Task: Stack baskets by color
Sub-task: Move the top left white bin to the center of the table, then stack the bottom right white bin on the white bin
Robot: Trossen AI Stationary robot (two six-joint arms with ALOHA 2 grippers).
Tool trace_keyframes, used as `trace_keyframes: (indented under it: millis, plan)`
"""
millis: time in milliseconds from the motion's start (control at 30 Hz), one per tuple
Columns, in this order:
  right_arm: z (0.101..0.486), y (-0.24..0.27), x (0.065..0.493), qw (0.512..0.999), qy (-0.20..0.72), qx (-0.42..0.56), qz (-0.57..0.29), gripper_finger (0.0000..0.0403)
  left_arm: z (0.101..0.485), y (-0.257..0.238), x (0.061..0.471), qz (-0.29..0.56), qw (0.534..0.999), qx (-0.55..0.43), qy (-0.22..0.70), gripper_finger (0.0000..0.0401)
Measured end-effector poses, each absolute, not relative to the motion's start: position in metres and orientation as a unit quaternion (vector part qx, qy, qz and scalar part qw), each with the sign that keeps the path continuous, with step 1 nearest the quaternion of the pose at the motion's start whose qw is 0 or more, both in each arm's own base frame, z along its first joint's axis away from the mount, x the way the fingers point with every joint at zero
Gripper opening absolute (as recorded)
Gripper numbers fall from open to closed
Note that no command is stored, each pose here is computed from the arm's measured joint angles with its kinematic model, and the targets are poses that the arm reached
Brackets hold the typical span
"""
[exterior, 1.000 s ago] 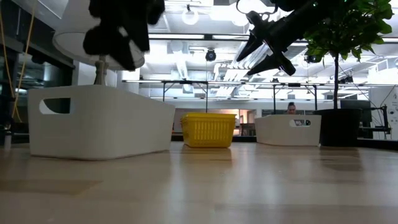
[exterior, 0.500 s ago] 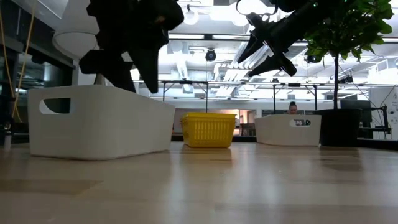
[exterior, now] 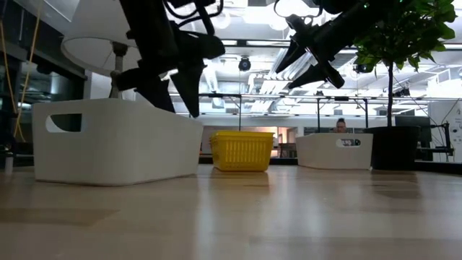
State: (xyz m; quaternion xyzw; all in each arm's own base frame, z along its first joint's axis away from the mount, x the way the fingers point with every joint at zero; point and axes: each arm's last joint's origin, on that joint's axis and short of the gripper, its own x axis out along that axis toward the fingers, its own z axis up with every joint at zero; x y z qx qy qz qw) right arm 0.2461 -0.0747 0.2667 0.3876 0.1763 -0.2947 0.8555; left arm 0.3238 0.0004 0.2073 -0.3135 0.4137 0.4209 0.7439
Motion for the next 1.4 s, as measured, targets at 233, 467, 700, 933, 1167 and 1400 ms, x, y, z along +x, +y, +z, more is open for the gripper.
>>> trace_keyframes:
  millis: [233,467,700,933,1167,1400]
  plan:
    - [0.267,-0.075,0.246,0.855,0.176,0.389,-0.295,0.0216,0.201,0.023,0.325,0.453,0.733,-0.296,0.412,0.022]
    - [0.267,-0.075,0.246,0.855,0.176,0.389,-0.295,0.0216,0.197,0.043,0.324,0.482,0.725,-0.273,0.41,0.022]
    - [0.267,-0.075,0.246,0.856,0.176,0.389,-0.291,0.0216,0.201,0.059,0.318,0.51,0.714,-0.272,0.396,0.022]
    - [0.301,-0.069,0.226,0.897,0.115,0.363,-0.225,0.0216,0.24,0.06,0.304,0.476,0.754,-0.265,0.367,0.022]
    - [0.314,-0.023,0.199,0.879,0.266,0.393,-0.043,0.0216,0.315,0.039,0.267,0.31,0.868,-0.232,0.311,0.022]
    - [0.311,0.042,0.176,0.764,0.539,0.354,-0.025,0.0216,0.379,0.031,0.227,0.131,0.953,-0.206,0.18,0.022]
